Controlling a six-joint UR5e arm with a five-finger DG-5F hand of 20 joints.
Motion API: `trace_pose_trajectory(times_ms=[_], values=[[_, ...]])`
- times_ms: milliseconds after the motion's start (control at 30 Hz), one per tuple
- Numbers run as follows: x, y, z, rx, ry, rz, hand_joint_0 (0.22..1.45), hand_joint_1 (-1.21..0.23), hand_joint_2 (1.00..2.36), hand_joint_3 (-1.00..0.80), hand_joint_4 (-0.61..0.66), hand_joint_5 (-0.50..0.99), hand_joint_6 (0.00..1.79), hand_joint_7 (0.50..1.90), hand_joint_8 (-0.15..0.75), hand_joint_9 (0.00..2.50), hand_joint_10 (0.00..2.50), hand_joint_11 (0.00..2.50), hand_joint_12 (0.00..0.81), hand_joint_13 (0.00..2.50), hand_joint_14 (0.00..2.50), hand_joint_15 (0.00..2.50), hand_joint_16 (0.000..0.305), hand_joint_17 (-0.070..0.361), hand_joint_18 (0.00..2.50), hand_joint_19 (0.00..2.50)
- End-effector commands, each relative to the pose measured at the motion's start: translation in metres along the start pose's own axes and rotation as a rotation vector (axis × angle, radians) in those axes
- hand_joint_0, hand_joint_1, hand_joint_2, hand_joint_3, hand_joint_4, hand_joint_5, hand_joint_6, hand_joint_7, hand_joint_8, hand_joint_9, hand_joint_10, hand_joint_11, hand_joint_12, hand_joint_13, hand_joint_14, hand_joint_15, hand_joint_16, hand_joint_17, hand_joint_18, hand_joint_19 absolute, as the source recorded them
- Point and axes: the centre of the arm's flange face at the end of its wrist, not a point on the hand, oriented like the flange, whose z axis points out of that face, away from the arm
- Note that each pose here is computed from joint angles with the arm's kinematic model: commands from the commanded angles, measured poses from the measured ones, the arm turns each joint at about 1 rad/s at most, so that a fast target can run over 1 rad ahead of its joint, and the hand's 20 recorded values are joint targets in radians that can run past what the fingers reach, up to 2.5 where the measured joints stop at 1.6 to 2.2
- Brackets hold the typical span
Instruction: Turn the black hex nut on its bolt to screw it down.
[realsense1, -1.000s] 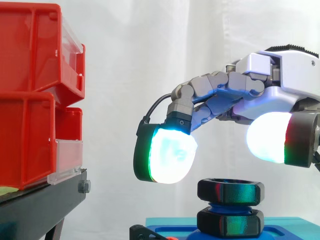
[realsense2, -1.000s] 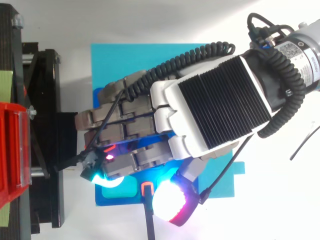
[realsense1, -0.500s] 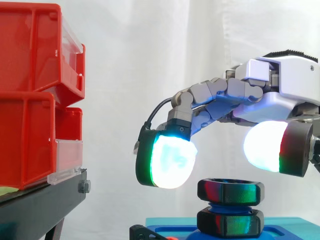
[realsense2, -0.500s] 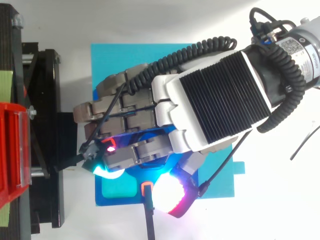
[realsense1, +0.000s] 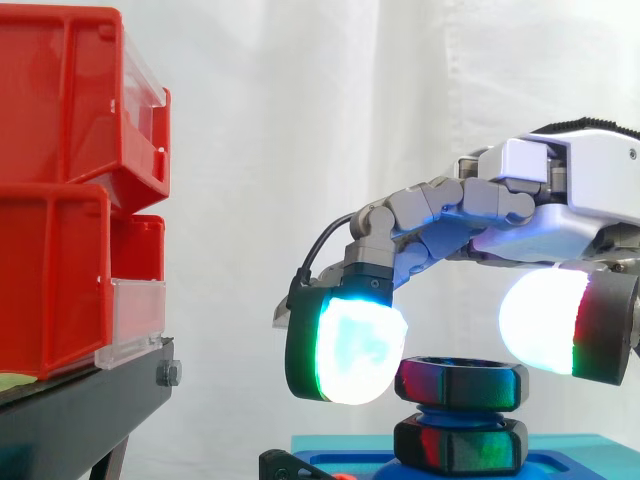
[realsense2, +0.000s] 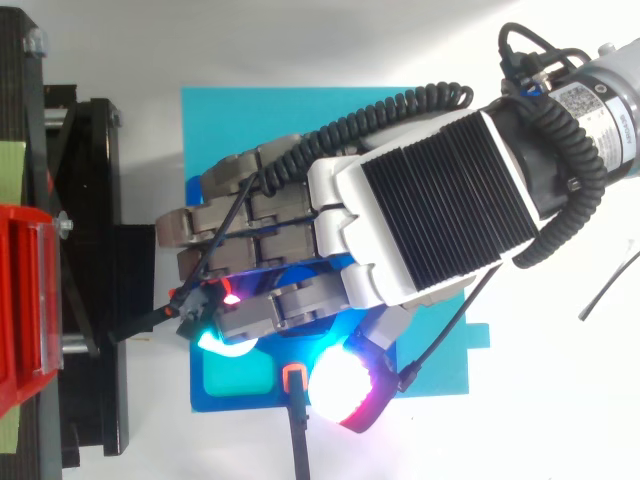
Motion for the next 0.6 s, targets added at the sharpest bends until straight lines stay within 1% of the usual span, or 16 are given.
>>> trace_pose_trajectory(times_ms=[0,67,133,233,400,567], values=[[0.0005,-0.0002,-0.0004,0.0,0.0,0.0,0.51,-0.33,1.0,-0.5,0.32,-0.02,0.5,1.05,0.282,0.63,0.01,0.23,0.318,0.43,0.01,0.15,0.054,0.122,0.38,0.54],[0.0005,-0.0002,-0.0004,0.0,0.0,0.0,0.51,-0.33,1.0,-0.5,0.32,-0.02,0.5,1.07,0.283,0.66,0.01,0.23,0.317,0.44,0.01,0.14,0.054,0.122,0.38,0.54],[-0.0005,-0.0004,0.0003,0.0,-0.004,-0.002,0.51,-0.33,1.0,-0.5,0.32,-0.01,0.5,1.12,0.287,0.72,0.01,0.18,0.314,0.46,0.01,0.14,0.054,0.122,0.4,0.54],[0.0001,-0.0013,-0.0007,0.002,-0.003,-0.002,0.51,-0.33,1.0,-0.5,0.32,0.0,0.5,1.15,0.292,0.75,0.01,0.18,0.31,0.47,0.01,0.14,0.054,0.122,0.41,0.53],[-0.0003,-0.0039,-0.0027,0.005,-0.003,-0.001,0.51,-0.33,1.0,-0.5,0.29,0.01,0.5,1.24,0.296,0.78,0.01,0.19,0.309,0.48,0.01,0.14,0.054,0.121,0.43,0.54],[-0.0007,-0.0066,-0.0047,0.008,-0.003,-0.001,0.51,-0.34,1.0,-0.5,0.29,0.01,0.5,1.24,0.301,0.78,0.01,0.2,0.309,0.49,0.01,0.14,0.054,0.121,0.43,0.54]])
